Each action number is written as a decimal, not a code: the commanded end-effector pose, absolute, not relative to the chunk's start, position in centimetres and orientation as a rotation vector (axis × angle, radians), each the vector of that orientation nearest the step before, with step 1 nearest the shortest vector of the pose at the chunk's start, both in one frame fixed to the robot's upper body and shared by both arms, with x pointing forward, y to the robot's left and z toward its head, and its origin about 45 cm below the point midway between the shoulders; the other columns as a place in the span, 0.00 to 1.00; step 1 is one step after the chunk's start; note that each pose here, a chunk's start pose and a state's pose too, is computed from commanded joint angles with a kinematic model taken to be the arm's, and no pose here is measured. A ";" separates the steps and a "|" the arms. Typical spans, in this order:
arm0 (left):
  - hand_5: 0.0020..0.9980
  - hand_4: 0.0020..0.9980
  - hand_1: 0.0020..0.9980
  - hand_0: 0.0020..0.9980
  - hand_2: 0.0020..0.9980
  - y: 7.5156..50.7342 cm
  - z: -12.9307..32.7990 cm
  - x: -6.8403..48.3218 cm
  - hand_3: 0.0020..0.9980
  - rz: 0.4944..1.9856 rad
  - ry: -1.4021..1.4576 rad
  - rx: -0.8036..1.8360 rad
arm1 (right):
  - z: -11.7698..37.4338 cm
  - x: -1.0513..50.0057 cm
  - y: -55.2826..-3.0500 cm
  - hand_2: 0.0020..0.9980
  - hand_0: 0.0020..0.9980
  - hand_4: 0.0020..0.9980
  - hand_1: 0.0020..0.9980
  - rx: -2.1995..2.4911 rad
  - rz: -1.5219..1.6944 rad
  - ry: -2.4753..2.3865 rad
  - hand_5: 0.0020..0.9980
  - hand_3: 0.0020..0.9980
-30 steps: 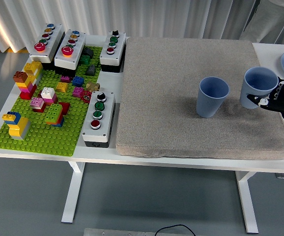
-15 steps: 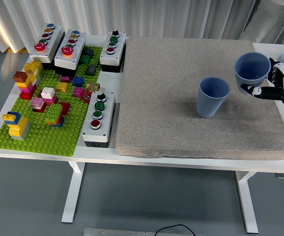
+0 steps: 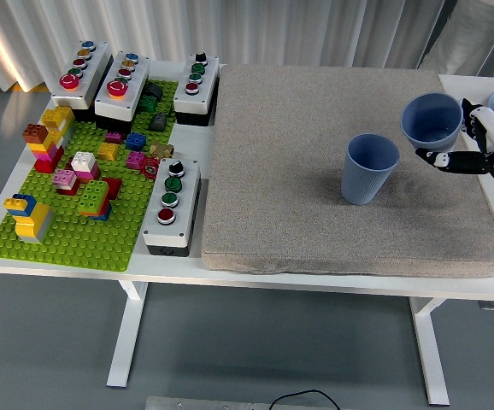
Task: Pick cup pour cup place
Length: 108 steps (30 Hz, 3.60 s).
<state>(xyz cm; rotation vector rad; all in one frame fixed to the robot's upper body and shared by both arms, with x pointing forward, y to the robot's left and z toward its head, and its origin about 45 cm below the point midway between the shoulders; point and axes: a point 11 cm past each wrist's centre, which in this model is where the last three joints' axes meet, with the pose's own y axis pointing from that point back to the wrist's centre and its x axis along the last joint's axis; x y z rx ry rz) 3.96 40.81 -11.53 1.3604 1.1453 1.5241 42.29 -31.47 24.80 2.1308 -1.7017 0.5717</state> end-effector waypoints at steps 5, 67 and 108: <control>0.95 0.51 0.78 0.73 0.83 40.8 -11.5 4.0 0.68 1.524 1.144 1.360 | 25.3 42.3 -30.8 0.58 0.85 0.74 0.71 2.072 0.685 -1.656 0.12 0.67; 0.95 0.51 0.78 0.73 0.83 41.0 -11.5 4.1 0.68 1.526 1.142 1.363 | 26.6 41.9 -27.3 0.57 0.85 0.74 0.71 1.823 1.156 -1.501 0.12 0.66; 0.95 0.51 0.78 0.73 0.83 40.9 -11.4 4.4 0.68 1.531 1.139 1.356 | 27.1 42.3 -27.0 0.56 0.87 0.74 0.71 1.733 1.291 -1.438 0.12 0.65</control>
